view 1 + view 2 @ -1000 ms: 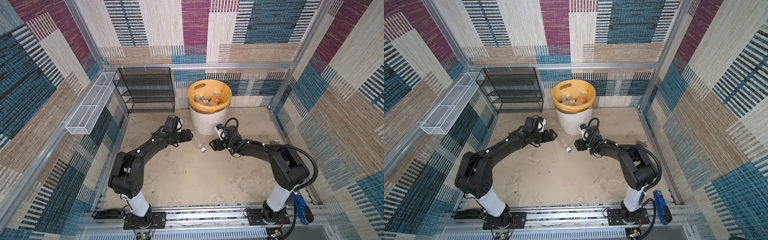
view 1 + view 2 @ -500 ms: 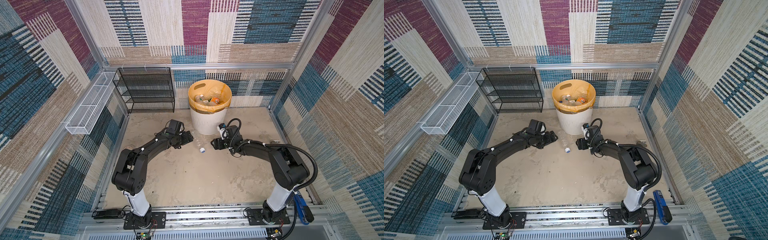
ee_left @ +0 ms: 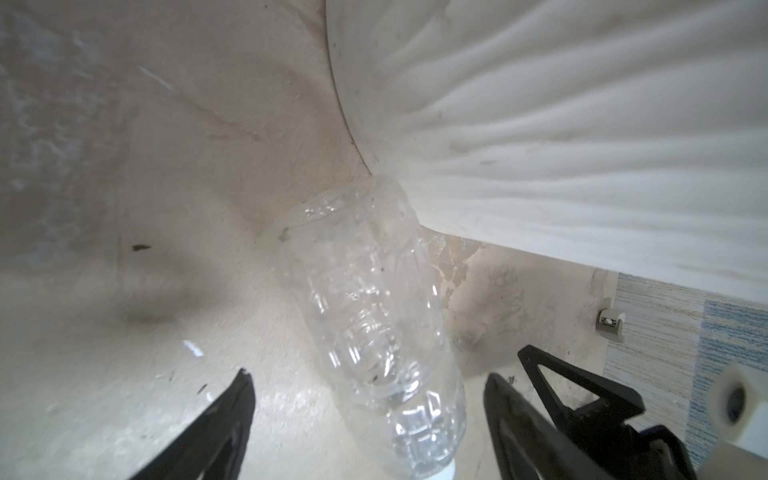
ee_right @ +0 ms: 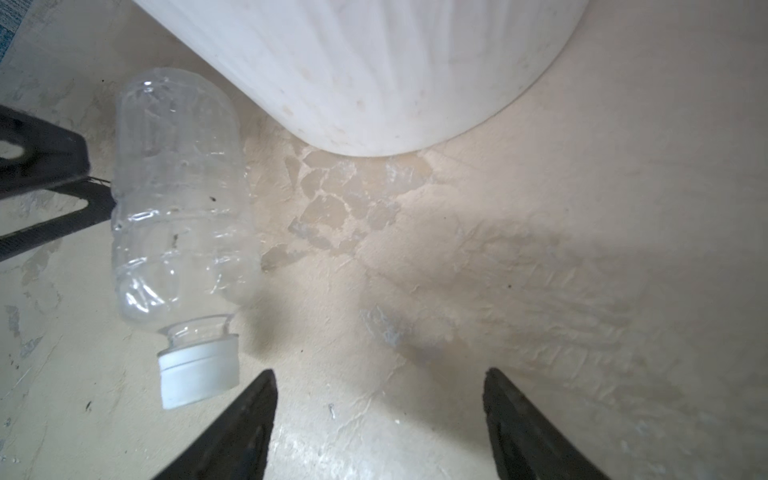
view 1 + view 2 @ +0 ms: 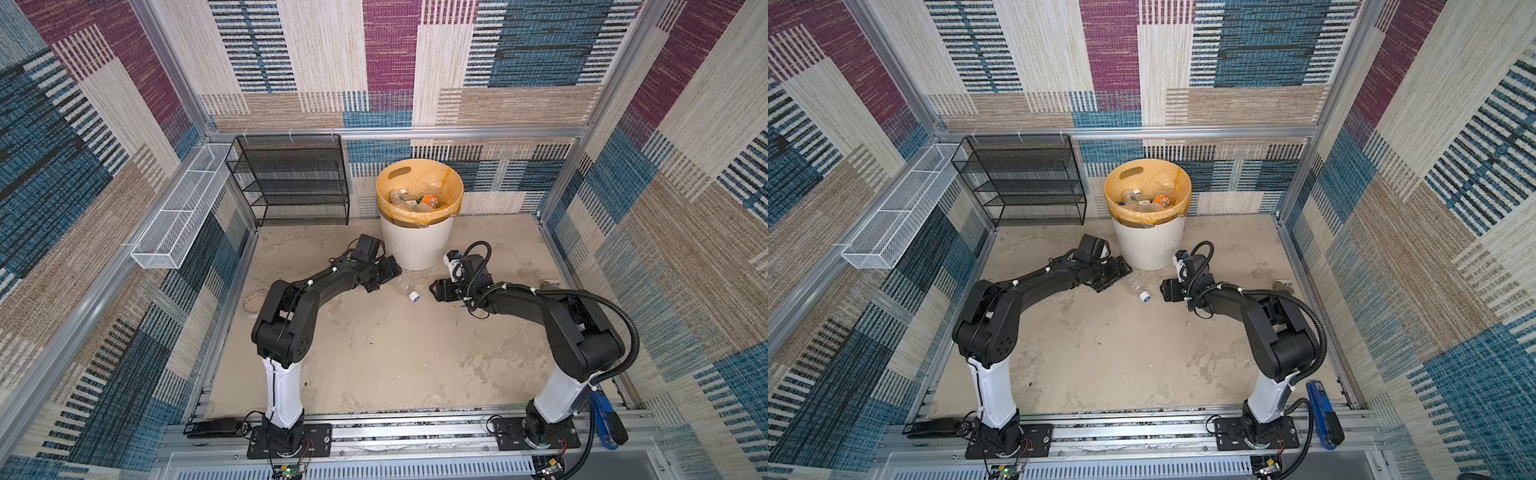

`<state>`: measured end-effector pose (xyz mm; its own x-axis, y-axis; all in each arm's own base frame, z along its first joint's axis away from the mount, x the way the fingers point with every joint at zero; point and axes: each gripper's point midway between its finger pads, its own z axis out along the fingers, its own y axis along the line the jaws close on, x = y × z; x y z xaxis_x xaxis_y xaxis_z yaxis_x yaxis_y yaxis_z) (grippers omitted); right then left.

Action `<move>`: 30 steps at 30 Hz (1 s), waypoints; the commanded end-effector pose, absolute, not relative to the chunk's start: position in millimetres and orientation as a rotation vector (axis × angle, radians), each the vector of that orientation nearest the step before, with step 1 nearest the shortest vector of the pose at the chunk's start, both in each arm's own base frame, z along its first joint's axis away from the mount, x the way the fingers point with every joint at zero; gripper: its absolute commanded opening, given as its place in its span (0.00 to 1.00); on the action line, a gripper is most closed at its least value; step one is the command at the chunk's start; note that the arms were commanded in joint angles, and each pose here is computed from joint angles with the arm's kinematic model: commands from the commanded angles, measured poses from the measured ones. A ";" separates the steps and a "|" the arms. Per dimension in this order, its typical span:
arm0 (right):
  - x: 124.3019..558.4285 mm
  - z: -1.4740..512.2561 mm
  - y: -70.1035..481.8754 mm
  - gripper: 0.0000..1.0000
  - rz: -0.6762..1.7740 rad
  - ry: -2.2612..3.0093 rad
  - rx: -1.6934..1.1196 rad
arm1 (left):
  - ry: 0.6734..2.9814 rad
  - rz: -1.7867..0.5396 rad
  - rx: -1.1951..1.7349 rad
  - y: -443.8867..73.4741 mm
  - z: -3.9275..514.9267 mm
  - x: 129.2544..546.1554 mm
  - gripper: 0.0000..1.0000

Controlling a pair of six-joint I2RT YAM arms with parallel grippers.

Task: Throw the plastic bottles in the bin

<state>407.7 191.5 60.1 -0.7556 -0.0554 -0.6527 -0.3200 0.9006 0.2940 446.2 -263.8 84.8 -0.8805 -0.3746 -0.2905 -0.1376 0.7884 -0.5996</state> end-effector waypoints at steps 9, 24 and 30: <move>423.1 69.2 199.0 0.78 0.536 2.338 -0.261 | 2.576 -0.866 -0.469 -277.0 69.8 455.5 0.86; 419.4 65.6 197.2 0.78 0.540 2.352 -0.238 | 2.584 -0.844 -0.411 -272.3 60.9 452.2 0.63; 420.2 68.3 192.7 0.77 0.517 2.353 -0.226 | 2.479 -0.798 -0.273 -253.6 94.2 446.2 0.62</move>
<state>416.4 194.6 61.1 -0.7498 -0.0307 -0.6610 -0.3091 0.8995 0.3088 439.8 -259.8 73.7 -0.8765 -0.3750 -0.3018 -0.1295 0.7876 -0.6024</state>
